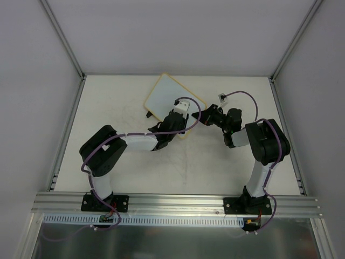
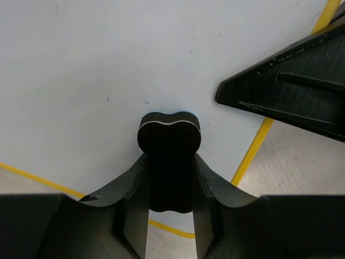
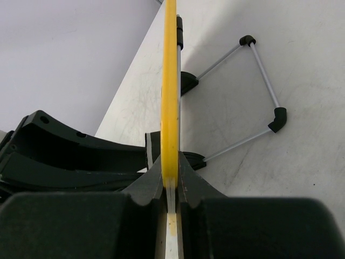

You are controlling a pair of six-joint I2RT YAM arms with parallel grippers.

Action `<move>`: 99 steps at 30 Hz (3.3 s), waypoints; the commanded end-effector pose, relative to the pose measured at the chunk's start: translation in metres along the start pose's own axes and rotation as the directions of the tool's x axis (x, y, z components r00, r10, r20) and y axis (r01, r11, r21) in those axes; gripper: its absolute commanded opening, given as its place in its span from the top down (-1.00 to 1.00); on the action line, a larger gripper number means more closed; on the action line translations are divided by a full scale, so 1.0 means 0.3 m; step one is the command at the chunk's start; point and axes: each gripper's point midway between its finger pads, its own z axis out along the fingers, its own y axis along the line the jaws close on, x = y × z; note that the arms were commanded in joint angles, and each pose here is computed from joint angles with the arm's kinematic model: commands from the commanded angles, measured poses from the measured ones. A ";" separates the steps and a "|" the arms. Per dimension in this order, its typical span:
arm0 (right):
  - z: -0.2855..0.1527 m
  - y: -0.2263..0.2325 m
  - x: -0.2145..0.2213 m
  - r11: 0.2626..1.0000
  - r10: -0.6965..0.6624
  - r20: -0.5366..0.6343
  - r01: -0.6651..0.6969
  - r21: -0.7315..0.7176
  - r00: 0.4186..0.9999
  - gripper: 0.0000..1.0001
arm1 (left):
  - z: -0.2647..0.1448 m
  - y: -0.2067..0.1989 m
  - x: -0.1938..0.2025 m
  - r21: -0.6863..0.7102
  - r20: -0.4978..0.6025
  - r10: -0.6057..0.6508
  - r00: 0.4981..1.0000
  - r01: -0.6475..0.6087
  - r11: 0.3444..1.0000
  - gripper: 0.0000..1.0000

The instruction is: Erase the whiteboard

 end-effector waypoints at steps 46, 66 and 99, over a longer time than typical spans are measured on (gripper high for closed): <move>0.000 0.245 -0.112 0.950 -0.169 0.122 0.195 -0.244 0.978 1.00 | -0.044 0.101 -0.017 0.010 0.075 -0.103 0.992 0.102 0.995 1.00; 0.001 0.249 -0.109 0.949 -0.168 0.116 0.193 -0.251 0.979 1.00 | 0.039 0.119 -0.175 0.047 0.127 -0.147 0.981 0.142 0.989 1.00; 0.003 0.254 -0.105 0.947 -0.168 0.113 0.192 -0.256 0.979 1.00 | -0.080 0.020 0.203 0.105 0.009 -0.239 0.971 0.237 0.966 1.00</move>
